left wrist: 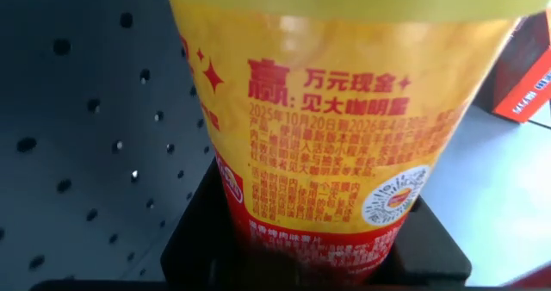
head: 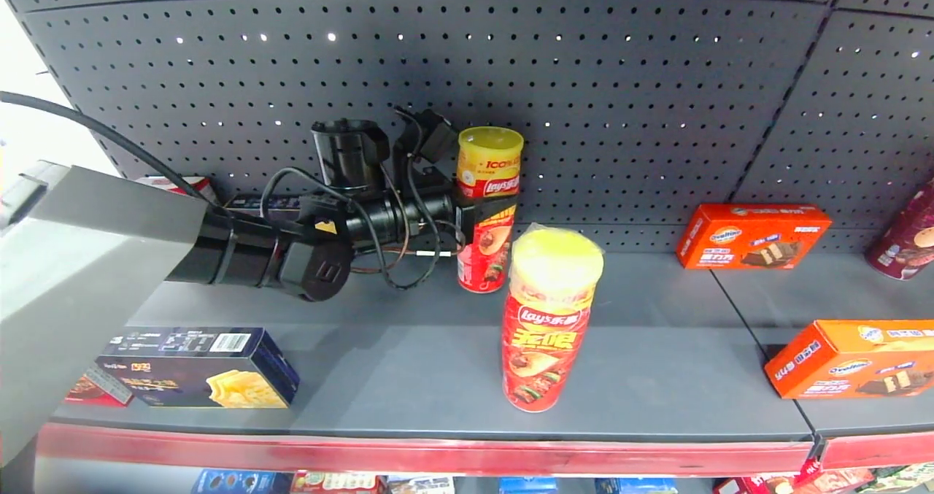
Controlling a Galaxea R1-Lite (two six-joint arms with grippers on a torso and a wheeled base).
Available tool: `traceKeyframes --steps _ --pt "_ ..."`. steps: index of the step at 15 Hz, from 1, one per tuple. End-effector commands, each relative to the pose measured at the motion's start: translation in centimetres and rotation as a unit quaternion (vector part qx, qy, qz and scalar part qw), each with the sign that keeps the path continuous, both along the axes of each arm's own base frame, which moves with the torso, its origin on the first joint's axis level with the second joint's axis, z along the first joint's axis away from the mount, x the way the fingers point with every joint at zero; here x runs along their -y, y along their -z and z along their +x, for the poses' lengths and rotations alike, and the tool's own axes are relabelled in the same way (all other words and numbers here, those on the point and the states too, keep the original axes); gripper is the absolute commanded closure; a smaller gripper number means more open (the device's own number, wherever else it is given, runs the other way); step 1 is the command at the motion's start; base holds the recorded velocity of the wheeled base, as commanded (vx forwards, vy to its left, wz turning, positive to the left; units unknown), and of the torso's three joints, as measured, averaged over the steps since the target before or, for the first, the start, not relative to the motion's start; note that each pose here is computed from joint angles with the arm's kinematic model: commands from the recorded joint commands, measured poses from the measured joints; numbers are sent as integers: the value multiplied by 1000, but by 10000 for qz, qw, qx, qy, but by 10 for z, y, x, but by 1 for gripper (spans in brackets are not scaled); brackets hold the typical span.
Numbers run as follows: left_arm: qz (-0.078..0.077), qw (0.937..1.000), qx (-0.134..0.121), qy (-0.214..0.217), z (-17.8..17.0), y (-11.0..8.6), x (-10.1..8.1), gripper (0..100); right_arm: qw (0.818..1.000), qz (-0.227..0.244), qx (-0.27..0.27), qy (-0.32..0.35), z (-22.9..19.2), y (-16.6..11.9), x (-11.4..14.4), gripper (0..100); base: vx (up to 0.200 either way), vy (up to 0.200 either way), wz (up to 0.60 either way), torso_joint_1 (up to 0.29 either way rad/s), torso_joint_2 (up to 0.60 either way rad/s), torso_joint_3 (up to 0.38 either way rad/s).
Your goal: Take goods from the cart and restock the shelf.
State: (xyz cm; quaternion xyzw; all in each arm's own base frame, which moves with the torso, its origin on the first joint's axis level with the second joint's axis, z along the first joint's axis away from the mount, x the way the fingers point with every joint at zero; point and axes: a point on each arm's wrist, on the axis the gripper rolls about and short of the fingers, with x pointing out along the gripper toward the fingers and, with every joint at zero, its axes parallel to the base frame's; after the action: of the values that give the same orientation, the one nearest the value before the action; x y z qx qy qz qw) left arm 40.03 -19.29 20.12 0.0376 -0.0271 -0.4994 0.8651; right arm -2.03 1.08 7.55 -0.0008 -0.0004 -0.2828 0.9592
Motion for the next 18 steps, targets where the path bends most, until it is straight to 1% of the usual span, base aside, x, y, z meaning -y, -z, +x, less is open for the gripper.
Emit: traceKeyframes --steps 1,2,3,4,6,8,10,13,16,18 --pt "-2 10000 -9 24 5 5 6 100 10000 2 -6 2 0 0 0 0 0 0 0 0 0 0" --pt "5 10000 -23 40 5 7 8 100 10000 2 -6 -6 0 0 0 0 0 0 0 0 0 0" --pt "-34 10000 -28 40 6 8 8 100 10000 2 -6 2 0 0 0 0 0 0 0 0 0 0" --pt "-112 9999 -38 88 5 8 14 100 10000 2 -6 2 0 0 0 0 0 0 0 0 0 0" --pt "-163 9999 -10 44 6 12 18 100 10000 2 -6 2 0 0 0 0 0 0 0 0 0 0" --pt "-136 9999 -52 28 6 16 18 100 10000 2 -6 2 0 0 0 0 0 0 0 0 0 0" --pt "-129 9999 -52 27 5 17 18 100 10000 2 -6 -6 0 0 0 0 0 0 0 0 0 0" --pt "-186 9998 65 37 4 16 19 100 10000 2 -6 2 0 0 0 0 0 0 0 0 0 0" --pt "-129 9999 -52 43 1 27 17 100 10000 2 -6 2 0 0 0 0 0 0 0 0 0 0" --pt "-146 9999 -18 51 -1 29 17 100 10000 2 -6 2 0 0 0 0 0 0 0 0 0 0"
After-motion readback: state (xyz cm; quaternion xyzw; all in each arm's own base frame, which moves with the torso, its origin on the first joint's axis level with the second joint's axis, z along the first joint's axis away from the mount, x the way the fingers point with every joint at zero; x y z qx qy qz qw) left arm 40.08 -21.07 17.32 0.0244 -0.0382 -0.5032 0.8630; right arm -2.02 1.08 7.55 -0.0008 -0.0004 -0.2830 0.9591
